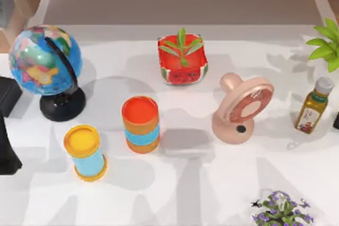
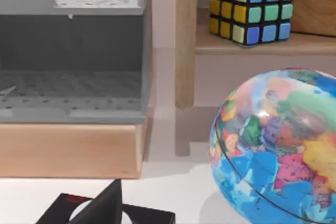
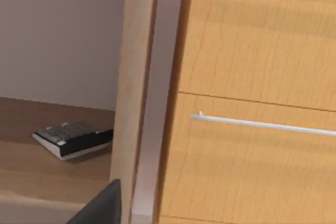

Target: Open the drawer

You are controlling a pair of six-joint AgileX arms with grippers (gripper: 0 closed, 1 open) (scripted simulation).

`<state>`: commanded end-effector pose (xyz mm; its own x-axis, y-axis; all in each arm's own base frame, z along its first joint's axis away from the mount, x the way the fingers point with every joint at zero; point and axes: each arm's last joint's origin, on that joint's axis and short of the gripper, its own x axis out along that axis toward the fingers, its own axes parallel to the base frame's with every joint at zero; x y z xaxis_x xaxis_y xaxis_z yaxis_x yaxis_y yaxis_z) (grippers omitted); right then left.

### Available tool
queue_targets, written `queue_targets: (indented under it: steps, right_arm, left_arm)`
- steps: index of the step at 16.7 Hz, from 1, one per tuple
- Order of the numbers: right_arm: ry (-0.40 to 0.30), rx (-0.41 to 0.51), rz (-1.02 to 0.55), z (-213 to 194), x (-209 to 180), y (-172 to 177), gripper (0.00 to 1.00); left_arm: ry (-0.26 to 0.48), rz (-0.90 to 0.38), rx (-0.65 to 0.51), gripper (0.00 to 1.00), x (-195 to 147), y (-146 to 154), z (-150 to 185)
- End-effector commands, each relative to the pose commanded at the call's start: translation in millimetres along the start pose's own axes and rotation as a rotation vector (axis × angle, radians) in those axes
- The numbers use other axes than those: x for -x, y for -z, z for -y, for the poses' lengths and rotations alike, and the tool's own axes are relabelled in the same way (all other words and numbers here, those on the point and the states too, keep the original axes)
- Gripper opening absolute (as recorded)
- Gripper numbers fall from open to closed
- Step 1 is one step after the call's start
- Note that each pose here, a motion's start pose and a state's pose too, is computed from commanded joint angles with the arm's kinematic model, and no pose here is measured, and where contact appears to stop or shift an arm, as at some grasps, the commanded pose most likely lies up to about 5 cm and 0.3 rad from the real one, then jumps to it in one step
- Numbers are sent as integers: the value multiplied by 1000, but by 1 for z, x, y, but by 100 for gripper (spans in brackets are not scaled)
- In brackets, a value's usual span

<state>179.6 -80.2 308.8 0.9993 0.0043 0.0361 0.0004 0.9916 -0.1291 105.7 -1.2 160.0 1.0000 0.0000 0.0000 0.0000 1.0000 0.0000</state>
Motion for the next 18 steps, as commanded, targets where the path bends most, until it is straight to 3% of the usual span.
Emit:
queue_targets:
  steps: [3, 6, 13, 18]
  right_arm:
    - [6, 201, 18, 20, -35, 0, 100]
    - [7, 456, 2, 45, -85, 24, 100]
    - [-21, 1081, -49, 79, -185, 152, 100]
    - [-26, 1378, -46, 74, -211, 226, 100]
  left_arm:
    - [0, 0, 0, 100, 0, 0, 0]
    - [0, 0, 0, 100, 0, 0, 0]
    - [0, 0, 0, 100, 0, 0, 0]
    - [0, 0, 0, 100, 0, 0, 0]
